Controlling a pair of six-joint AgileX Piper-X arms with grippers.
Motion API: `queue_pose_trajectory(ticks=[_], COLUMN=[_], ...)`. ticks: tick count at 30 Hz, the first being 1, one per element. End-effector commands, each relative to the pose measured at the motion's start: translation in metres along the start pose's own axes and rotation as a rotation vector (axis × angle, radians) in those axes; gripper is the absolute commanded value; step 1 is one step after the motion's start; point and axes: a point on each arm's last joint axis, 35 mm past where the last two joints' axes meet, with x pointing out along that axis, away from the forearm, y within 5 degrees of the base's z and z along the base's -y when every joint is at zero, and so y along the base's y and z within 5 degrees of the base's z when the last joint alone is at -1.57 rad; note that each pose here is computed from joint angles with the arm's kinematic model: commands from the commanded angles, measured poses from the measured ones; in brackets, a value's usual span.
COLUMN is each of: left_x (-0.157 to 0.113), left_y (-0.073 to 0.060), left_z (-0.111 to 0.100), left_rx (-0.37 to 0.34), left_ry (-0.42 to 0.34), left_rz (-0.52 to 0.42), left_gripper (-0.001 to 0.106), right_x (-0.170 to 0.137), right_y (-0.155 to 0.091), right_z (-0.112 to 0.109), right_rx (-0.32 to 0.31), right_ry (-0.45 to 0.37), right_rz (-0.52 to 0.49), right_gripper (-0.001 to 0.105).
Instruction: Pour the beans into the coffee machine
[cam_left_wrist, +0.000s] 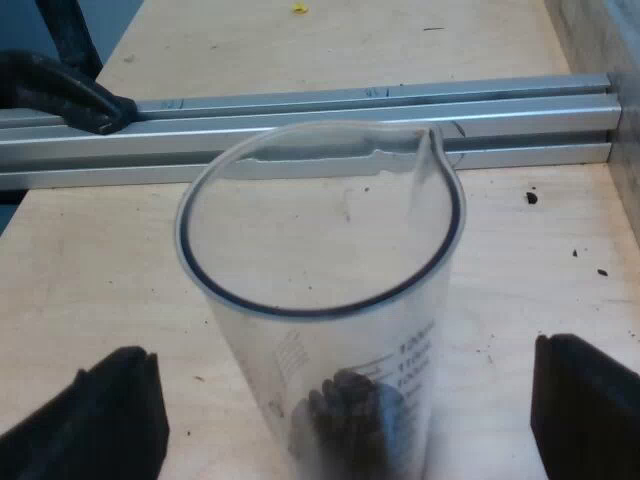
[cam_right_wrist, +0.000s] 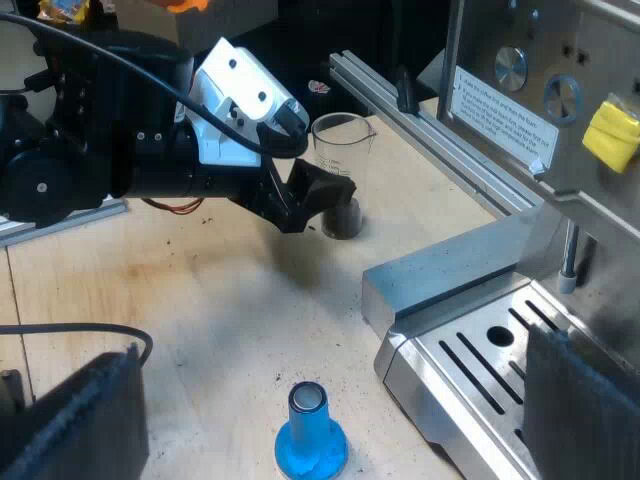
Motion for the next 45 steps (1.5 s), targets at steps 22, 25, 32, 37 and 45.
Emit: queue_pose_trajectory(ticks=[22, 25, 32, 37, 45], left_x=[0.034, 0.034, 0.033, 0.024, -0.003], left_y=[0.005, 0.005, 0.005, 0.0, -0.006], left_z=[0.023, 0.023, 0.023, 0.026, 0.04], left_rx=[0.031, 0.031, 0.03, 0.019, -0.015], left_ry=[-0.069, -0.069, -0.056, -0.003, 0.162], left_rz=[0.013, 0.013, -0.004, -0.064, -0.067], left_gripper=[0.073, 0.056, 0.007, 0.0, 0.0], right_x=[-0.002, -0.002, -0.002, -0.002, -0.002], right_y=[-0.001, -0.001, -0.001, -0.001, -0.002], right_z=[0.004, 0.004, 0.004, 0.004, 0.005], right_rx=[-0.007, -0.007, -0.007, -0.007, -0.005], right_ry=[-0.025, -0.025, -0.023, -0.023, -0.031], right_rz=[-0.008, -0.008, -0.008, -0.008, -0.01], right_gripper=[0.078, 0.078, 0.078, 0.078, 0.078])
